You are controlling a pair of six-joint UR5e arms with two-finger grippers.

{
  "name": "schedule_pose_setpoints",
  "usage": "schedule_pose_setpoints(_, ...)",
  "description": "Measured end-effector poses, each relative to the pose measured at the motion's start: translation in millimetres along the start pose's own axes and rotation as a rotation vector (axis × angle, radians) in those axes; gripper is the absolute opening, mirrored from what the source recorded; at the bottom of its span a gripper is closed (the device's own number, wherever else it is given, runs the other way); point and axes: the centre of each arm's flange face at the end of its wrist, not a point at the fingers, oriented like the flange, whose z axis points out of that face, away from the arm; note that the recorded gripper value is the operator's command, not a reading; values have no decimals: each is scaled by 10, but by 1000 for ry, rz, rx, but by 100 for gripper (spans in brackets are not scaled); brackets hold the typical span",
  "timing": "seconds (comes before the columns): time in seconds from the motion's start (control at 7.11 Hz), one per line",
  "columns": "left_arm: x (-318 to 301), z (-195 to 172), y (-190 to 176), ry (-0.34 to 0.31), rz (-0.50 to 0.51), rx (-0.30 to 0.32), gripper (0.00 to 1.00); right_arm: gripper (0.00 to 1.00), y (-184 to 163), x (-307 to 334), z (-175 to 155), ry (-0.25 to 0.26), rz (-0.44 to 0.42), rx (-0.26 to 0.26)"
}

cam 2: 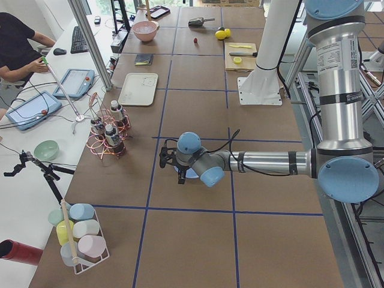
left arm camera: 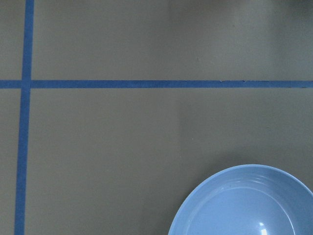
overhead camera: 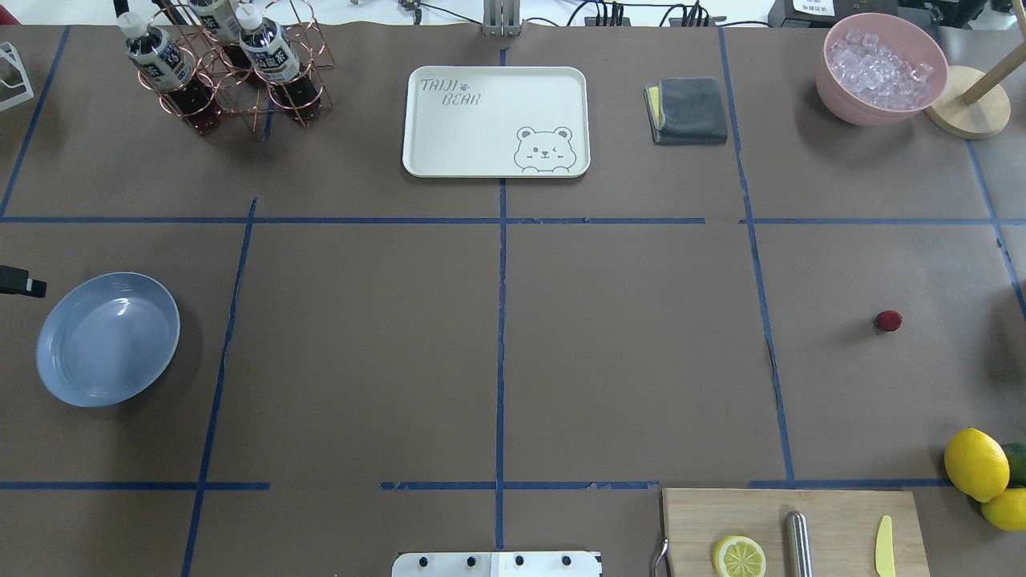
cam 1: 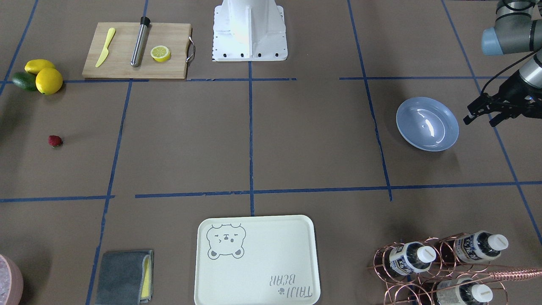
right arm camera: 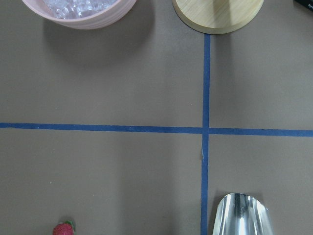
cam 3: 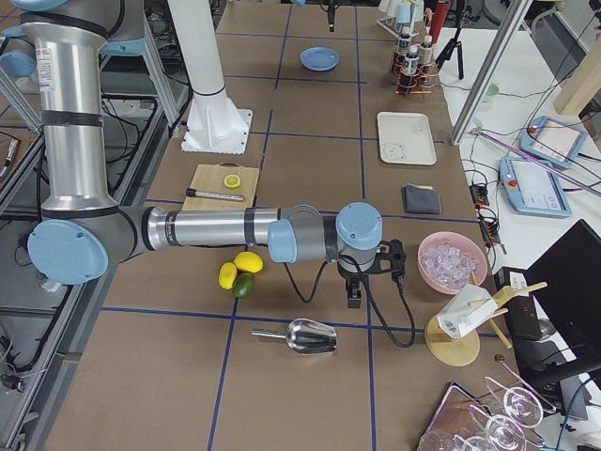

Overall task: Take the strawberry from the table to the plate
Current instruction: 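Grasp the rim of the light blue plate with the left gripper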

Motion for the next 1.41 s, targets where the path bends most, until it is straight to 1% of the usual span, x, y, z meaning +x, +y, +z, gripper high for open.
schedule_pose_setpoints(0.14, 39, 164, 94, -8, -9, 5, 88, 100, -7, -9, -3, -1, -9, 5)
schedule_pose_setpoints(0.42, 69, 315, 181, -21, -24, 1, 83, 100, -23, -29, -15, -3, -17, 14)
schedule_pose_setpoints(0.7, 41, 381, 207, -38, -32, 1, 74, 100, -58, -61, -36, -5, -21, 19)
schedule_pose_setpoints(1.12, 8, 430, 226, -49, -37, -5, 67, 100, -72, -89, -48, -8, -25, 21)
schedule_pose_setpoints(1.27, 12, 447, 239, -50, -35, -10, 55, 100, -73, -89, -47, -8, -25, 20)
schedule_pose_setpoints(1.41, 21, 468, 257, -51, -32, -15, 40, 100, -74, -89, -47, -8, -25, 20)
